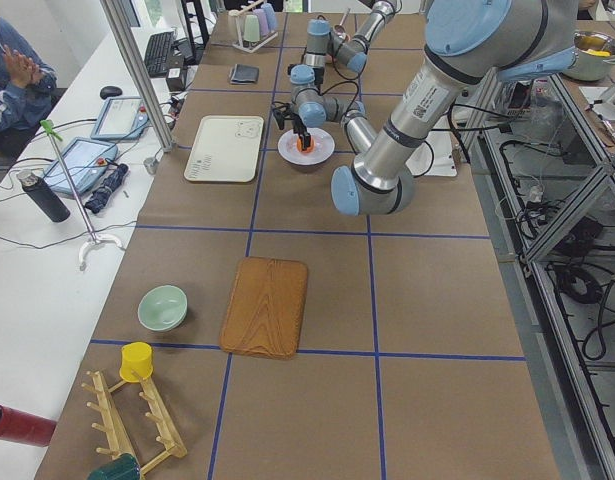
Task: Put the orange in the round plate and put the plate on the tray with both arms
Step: 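Open the left gripper and withdraw while right gripper moves to the plate rim, then grip the rim of the white plate with the right gripper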
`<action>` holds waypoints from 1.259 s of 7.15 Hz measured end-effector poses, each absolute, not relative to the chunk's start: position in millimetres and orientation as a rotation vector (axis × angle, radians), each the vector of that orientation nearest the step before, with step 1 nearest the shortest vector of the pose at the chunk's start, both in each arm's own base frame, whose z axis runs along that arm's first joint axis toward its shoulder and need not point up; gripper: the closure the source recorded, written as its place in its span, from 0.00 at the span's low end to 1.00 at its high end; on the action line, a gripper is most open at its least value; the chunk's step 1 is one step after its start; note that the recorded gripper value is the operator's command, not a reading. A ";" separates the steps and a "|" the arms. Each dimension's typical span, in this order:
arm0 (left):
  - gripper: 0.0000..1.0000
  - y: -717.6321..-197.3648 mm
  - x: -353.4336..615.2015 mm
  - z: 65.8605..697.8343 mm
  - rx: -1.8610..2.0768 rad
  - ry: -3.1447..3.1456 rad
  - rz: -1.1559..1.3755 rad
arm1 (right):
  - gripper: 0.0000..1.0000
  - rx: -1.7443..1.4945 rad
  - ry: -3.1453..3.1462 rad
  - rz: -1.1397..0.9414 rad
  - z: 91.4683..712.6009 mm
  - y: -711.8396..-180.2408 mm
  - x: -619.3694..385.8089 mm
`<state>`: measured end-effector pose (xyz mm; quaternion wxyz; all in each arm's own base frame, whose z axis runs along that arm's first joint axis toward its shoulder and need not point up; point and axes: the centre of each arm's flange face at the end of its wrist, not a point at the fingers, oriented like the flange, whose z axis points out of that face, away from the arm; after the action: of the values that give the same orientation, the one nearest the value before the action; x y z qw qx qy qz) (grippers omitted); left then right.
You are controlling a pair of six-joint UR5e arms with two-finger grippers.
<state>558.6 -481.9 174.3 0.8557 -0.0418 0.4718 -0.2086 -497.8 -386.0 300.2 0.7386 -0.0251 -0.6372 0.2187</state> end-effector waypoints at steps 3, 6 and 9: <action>0.03 -520.5 474.7 173.1 -0.120 1.055 -0.484 | 0.00 -0.055 -1.593 0.646 352.5 -365.2 -476.9; 0.03 -534.8 450.9 170.6 -0.124 1.070 -0.503 | 0.01 0.006 -1.759 0.827 388.3 -329.3 -497.5; 0.03 -537.7 445.5 170.3 -0.125 1.072 -0.508 | 0.10 0.022 -1.799 0.864 399.6 -309.3 -516.0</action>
<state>445.5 -537.7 170.3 0.8273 -0.0587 0.5049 -0.2391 -516.0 -309.3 399.6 0.5420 0.0091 -0.7575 0.3638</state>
